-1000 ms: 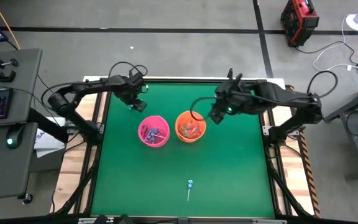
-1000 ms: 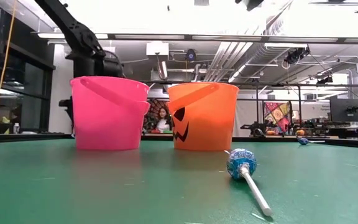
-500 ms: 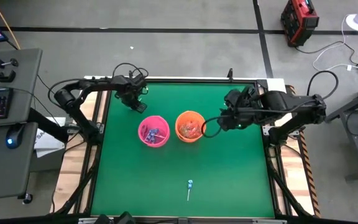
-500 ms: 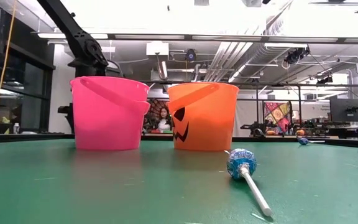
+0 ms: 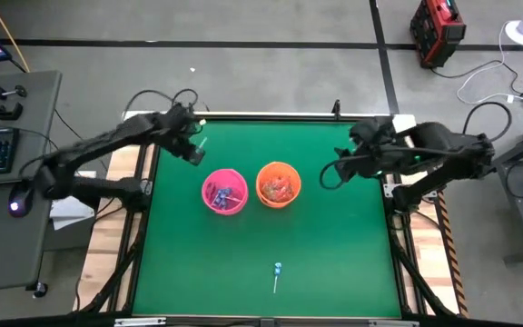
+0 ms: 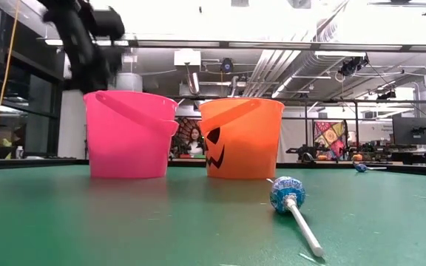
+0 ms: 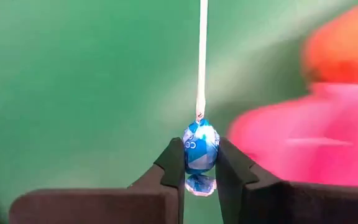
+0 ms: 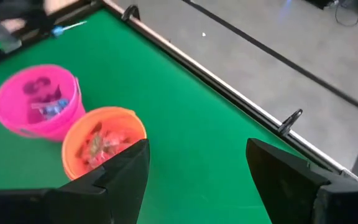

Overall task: Sort candy by brand, put in halloween buckets
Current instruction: Put the blue lollipop into the pink bucket

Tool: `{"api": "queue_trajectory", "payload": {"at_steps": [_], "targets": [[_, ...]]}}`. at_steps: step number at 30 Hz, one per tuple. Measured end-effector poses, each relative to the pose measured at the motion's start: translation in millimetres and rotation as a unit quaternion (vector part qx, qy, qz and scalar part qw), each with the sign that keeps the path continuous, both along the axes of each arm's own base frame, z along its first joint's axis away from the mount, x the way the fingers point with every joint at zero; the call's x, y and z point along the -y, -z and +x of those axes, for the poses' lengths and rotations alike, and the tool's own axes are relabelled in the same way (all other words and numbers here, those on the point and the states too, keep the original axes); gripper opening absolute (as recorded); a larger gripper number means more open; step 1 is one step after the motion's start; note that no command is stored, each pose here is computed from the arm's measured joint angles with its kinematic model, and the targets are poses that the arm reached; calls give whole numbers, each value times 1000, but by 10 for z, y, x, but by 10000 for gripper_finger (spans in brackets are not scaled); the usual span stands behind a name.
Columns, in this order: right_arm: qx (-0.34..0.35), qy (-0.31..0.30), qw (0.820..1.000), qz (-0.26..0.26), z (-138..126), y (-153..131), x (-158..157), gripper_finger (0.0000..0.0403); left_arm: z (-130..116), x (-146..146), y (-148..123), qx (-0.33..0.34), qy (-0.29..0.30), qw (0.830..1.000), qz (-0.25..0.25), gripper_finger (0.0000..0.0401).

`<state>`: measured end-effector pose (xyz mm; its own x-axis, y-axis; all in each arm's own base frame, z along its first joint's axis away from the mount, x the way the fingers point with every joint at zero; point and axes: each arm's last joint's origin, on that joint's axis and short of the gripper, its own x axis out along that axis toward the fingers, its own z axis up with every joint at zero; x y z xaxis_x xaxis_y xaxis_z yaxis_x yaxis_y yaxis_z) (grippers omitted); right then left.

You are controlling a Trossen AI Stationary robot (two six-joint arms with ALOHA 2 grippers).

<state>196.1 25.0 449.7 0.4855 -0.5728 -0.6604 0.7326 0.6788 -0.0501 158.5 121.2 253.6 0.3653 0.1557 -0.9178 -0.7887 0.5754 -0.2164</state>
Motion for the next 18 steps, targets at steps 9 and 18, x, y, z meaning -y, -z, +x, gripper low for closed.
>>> {"api": "queue_trajectory", "payload": {"at_steps": [9, 18], "targets": [[9, 19, 1000, -4, -144, -76, 161, 261, 12, 925, -457, 166, 69, 984, 6, 35], [1, 60, 998, -6, -135, -71, 337, 261, 632, 1259, -112, 108, 141, 981, 74, 63]]}}
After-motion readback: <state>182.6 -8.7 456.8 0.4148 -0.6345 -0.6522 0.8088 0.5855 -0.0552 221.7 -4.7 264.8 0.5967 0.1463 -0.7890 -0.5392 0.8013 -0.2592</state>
